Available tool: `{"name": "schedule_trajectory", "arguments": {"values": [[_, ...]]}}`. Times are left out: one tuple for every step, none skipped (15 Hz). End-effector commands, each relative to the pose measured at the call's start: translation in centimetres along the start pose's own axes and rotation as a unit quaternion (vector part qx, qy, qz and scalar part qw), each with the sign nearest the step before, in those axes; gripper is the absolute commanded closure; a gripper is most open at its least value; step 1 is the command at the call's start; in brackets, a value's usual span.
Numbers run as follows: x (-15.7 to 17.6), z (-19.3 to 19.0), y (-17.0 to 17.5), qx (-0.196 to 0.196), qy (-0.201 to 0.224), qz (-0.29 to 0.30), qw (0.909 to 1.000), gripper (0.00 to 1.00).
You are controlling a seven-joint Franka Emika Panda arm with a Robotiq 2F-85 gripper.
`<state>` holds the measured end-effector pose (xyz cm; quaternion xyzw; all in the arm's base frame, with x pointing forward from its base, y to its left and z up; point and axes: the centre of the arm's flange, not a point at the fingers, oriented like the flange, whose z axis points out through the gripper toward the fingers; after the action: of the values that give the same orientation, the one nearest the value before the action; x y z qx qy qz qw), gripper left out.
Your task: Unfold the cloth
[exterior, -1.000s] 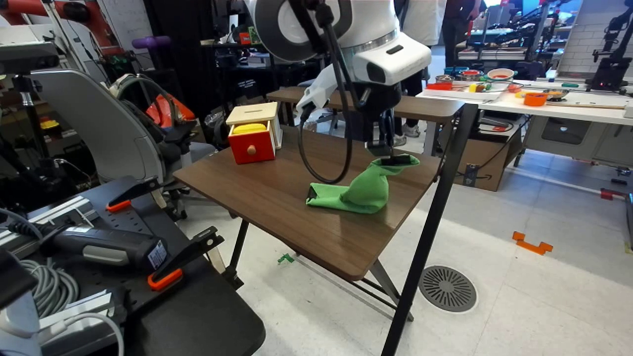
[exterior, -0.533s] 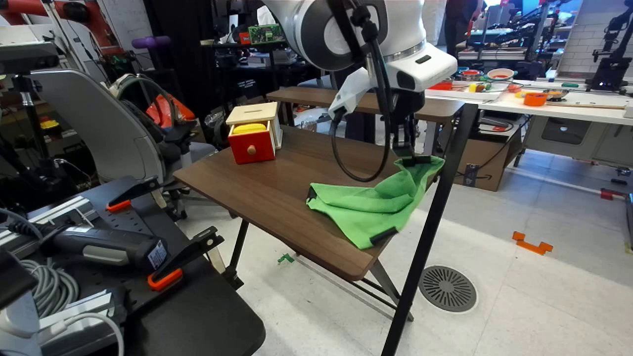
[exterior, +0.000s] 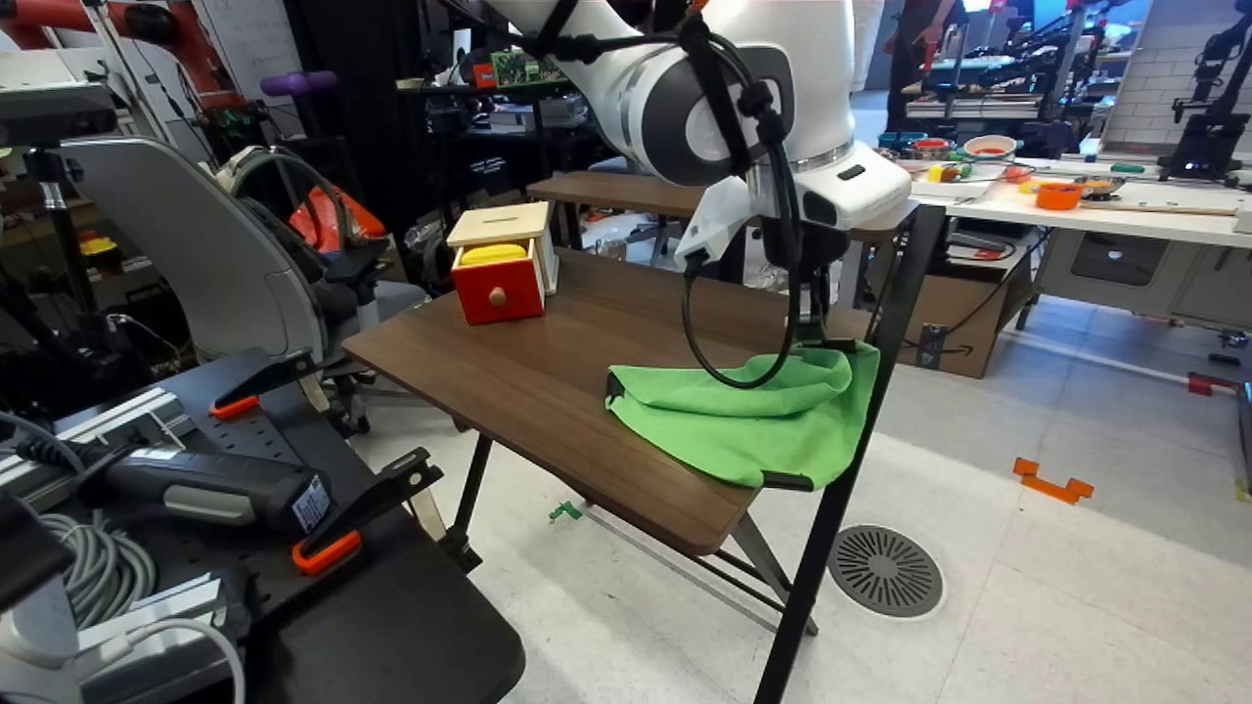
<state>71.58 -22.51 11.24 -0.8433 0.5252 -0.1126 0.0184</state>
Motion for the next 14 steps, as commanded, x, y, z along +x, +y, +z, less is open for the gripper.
{"name": "schedule_trajectory", "arguments": {"values": [[1.1,2.5,-2.3,-0.011,-0.006,-0.005,0.9999,0.99],[1.0,2.8,-2.5,-0.013,-0.007,-0.006,0.9999,0.99],[0.9,3.0,-2.7,-0.015,-0.006,-0.008,0.9998,0.99],[0.7,3.1,-2.8,-0.016,-0.007,-0.009,0.9998,0.99],[0.7,3.0,-2.8,-0.017,-0.008,-0.010,0.9998,0.71],[0.7,3.1,-3.0,-0.019,-0.009,-0.011,0.9997,0.70],[0.7,2.8,-3.0,-0.020,-0.010,-0.011,0.9997,0.64],[0.8,2.6,-3.0,-0.021,-0.010,-0.012,0.9997,0.57],[0.8,2.2,-2.9,-0.022,-0.010,-0.012,0.9996,0.50],[0.9,1.6,-2.7,-0.024,-0.012,-0.015,0.9995,0.42],[0.9,0.9,-2.5,-0.026,-0.010,-0.021,0.9994,0.36],[1.0,0.3,-2.4,-0.028,-0.006,-0.026,0.9993,0.27],[0.9,-0.6,-2.1,-0.027,-0.002,-0.030,0.9992,0.21],[0.9,-1.3,-1.8,-0.026,-0.001,-0.034,0.9991,0.12]]}}
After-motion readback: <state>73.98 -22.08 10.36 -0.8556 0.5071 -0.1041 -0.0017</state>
